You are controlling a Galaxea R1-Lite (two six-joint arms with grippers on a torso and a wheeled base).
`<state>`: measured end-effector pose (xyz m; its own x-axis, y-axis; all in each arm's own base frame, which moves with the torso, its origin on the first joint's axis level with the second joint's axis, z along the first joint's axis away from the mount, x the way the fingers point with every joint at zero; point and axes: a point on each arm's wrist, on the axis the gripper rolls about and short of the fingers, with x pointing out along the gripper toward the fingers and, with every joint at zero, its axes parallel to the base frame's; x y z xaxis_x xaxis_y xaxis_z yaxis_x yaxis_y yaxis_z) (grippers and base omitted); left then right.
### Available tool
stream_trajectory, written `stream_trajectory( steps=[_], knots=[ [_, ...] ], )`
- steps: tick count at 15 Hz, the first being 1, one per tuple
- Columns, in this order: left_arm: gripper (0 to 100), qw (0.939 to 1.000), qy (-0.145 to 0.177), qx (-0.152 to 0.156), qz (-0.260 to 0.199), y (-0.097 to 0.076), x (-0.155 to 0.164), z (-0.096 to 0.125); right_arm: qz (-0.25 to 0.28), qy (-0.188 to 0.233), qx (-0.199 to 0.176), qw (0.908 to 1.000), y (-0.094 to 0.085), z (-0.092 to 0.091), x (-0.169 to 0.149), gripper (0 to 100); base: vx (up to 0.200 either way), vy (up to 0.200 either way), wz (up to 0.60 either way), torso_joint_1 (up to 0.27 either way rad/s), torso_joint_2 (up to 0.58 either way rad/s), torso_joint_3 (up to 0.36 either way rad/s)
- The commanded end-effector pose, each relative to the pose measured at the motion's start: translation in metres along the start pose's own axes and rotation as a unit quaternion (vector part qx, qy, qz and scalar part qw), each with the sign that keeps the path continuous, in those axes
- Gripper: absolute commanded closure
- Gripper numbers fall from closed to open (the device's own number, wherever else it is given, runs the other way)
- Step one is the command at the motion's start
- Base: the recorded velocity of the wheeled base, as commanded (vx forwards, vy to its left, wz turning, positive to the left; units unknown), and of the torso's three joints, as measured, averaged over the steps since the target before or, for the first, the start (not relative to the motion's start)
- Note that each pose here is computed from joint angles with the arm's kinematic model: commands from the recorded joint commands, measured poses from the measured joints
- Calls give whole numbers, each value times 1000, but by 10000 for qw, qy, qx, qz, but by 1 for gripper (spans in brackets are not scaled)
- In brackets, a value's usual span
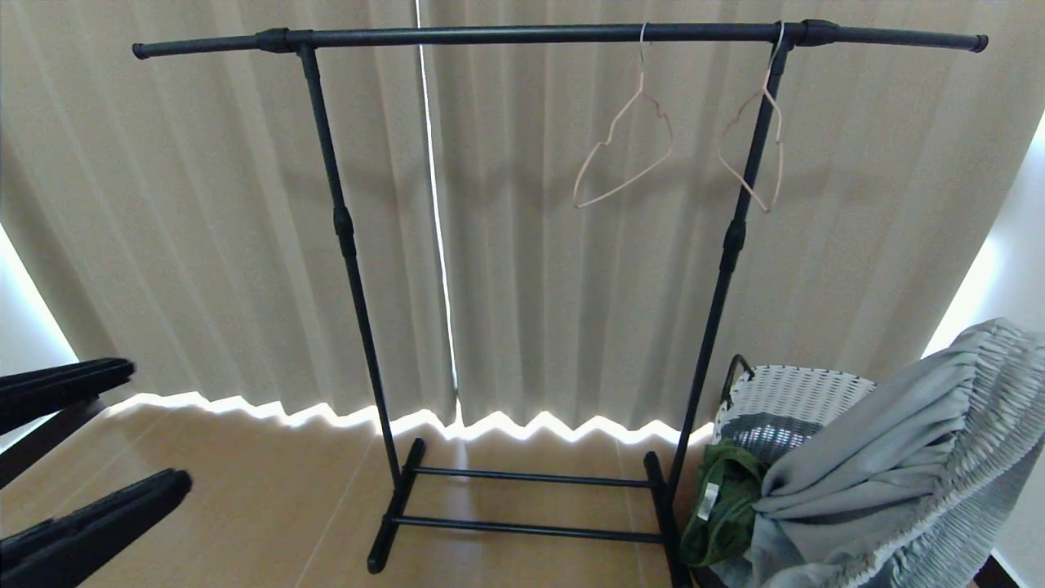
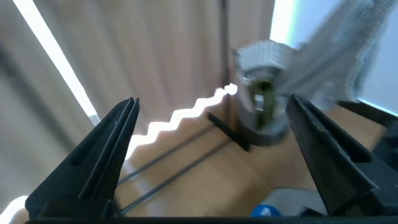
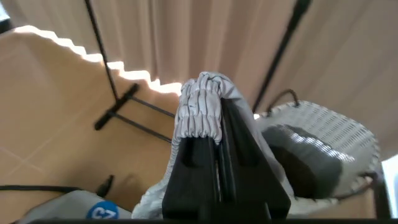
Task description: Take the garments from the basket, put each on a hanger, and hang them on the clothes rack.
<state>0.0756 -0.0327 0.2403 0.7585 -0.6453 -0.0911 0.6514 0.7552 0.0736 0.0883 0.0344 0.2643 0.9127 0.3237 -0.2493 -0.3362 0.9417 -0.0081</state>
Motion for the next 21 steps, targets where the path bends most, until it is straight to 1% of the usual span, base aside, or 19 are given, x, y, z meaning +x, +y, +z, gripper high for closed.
stream_trajectory(
  steps=[1, 2, 3, 4, 5, 6, 7, 8, 9, 10, 11, 12, 14, 15, 16, 17, 18, 21],
  knots=[
    [0, 9958, 691, -61, -598, -11, 80, -1, 202, 27, -24, 9998, 4, 8, 8, 100, 0, 0, 0, 0, 0, 0],
    [0, 9950, 717, -40, -700, -20, 93, -3, 270, 12, -35, 9996, 5, 8, 7, 100, 0, 0, 0, 0, 0, 0],
    [0, 9936, 739, -23, -859, -44, 120, -6, 389, -19, -50, 9992, 7, 8, 6, 100, 0, 0, 0, 0, 0, 0],
    [0, 9930, 768, 4, -895, -53, 132, -9, 479, -25, -46, 9988, 8, 8, 6, 100, 0, 0, 0, 0, 0, 0],
    [0, 9909, 838, 81, -1046, -71, 152, -13, 688, -53, 57, 9976, 13, 9, 5, 100, 0, 0, 0, 0, 0, 0],
    [0, 9883, 901, 124, -1221, -82, 161, -16, 823, -50, 126, 9965, 16, 9, 5, 100, 0, 0, 0, 0, 0, 0],
    [0, 9834, 994, 182, -1507, -102, 178, -18, 991, 7, 154, 9950, 20, 8, 7, 100, 0, 0, 0, 0, 0, 0],
    [0, 9795, 1063, 183, -1703, -118, 190, -20, 1091, 56, 121, 9939, 23, 8, 9, 100, 0, 0, 0, 0, 0, 0],
    [0, 9753, 1132, 107, -1895, -136, 201, -23, 1160, 29, 115, 9932, 25, 10, 11, 100, 0, 0, 0, 0, 0, 0],
    [0, 9720, 1220, 4, -2008, -150, 211, -30, 1198, -99, 125, 9927, 26, 12, 11, 100, 0, 0, 0, 0, 0, 0],
    [0, 9703, 1255, -89, -2064, -162, 221, -38, 1211, -190, 135, 9924, 26, 13, 12, 100, 0, 0, 0, 0, 0, 0],
    [0, 9709, 1285, -122, -2016, -172, 231, -47, 1214, -228, 140, 9922, 26, 14, 11, 100, 0, 0, 0, 0, 0, 0],
    [0, 9750, 1293, -202, -1798, -185, 253, -65, 1223, -250, 142, 9921, 26, 15, 10, 100, 0, 0, 0, 0, 0, 0],
    [0, 9757, 1353, -257, -1702, -190, 263, -72, 1231, -265, 143, 9919, 25, 15, 9, 100, 0, 0, 0, 0, 0, 0],
    [0, 9758, 1363, -274, -1691, -192, 265, -73, 1232, -272, 144, 9919, 25, 15, 8, 100, 0, 0, 0, 0, 0, 0],
    [0, 9755, 1402, -383, -1654, -199, 273, -78, 1233, -295, 147, 9918, 25, 14, 6, 100, 0, 0, 0, 0, 0, 0],
    [0, 9758, 1399, -425, -1626, -203, 278, -79, 1236, -341, 154, 9916, 24, 14, 3, 100, 0, 0, 0, 0, 0, 0],
    [0, 9757, 1452, -442, -1579, -204, 281, -84, 1240, -409, 163, 9913, 23, 14, -1, 100, 0, 0, 0, 0, 0, 0]
  ],
)
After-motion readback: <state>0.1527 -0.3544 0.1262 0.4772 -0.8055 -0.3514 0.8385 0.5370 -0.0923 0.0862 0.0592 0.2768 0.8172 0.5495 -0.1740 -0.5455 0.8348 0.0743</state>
